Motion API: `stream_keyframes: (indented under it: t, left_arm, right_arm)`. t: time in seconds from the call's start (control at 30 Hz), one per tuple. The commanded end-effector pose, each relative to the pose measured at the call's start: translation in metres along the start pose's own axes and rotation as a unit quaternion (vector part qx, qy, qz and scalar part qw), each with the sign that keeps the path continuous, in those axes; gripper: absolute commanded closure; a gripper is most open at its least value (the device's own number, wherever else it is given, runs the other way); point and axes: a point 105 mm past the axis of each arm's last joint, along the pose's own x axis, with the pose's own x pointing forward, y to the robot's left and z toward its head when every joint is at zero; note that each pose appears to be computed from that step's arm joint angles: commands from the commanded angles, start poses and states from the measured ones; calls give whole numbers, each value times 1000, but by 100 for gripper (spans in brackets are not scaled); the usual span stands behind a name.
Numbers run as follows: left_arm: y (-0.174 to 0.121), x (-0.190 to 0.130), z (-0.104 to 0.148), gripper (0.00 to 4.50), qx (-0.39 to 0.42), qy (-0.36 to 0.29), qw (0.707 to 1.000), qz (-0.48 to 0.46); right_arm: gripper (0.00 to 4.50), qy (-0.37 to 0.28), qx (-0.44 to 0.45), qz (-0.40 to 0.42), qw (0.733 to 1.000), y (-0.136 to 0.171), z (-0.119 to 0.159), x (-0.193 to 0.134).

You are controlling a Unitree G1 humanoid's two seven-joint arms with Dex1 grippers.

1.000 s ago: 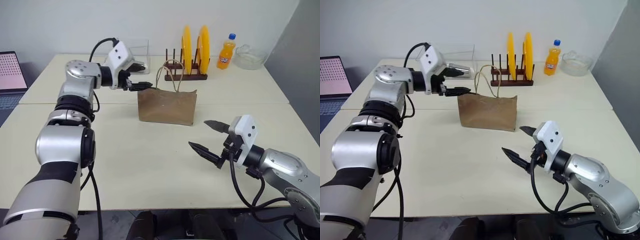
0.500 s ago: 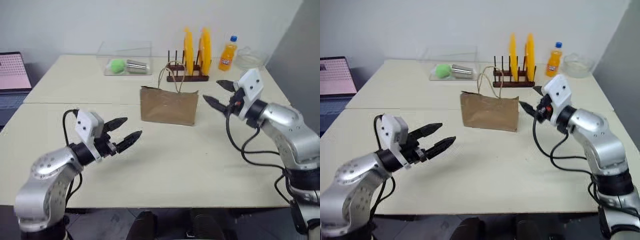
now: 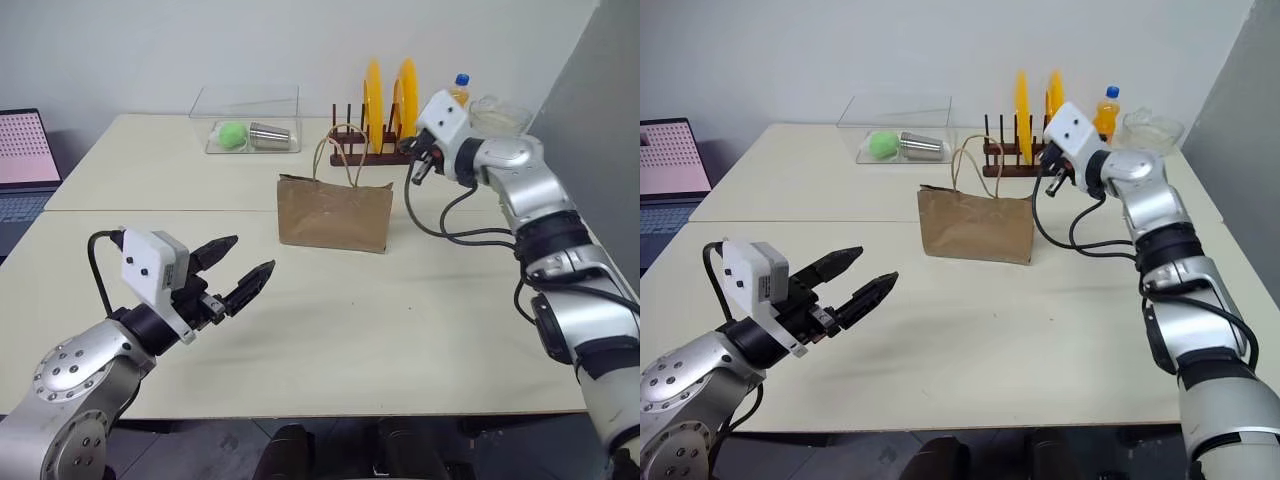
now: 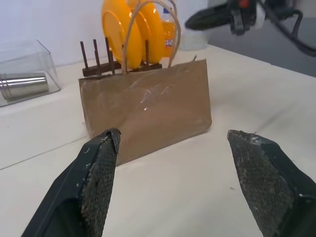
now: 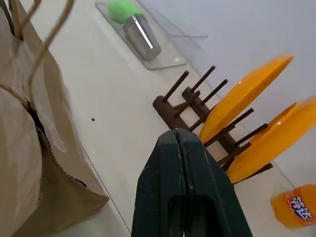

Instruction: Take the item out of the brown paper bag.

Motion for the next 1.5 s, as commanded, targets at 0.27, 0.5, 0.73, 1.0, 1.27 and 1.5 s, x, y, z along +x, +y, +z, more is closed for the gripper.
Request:
stream_keyframes:
  t: [0.27,0.5,0.73,1.0,1.27,1.5]
  left_arm:
    - [-8,1,15,82,15,-12,1000,-20]
    - [-16,2,20,82,19,-10,999,-32]
    - [-25,1,22,82,21,4,998,-59]
    - [-31,-10,8,82,11,47,995,-89]
    - [-37,-25,-11,82,24,89,988,-123]
    - [-34,-30,-17,82,30,96,986,-134]
  right_arm:
    - [448,30,-98,98,990,32,12,23]
    - [448,23,-122,176,977,45,12,15]
    - [448,-2,-130,246,960,56,14,3]
    - [448,-13,-138,298,945,71,7,-9]
    - [448,-17,-145,339,929,94,-2,-18]
    - [448,-40,-149,343,927,101,7,-28]
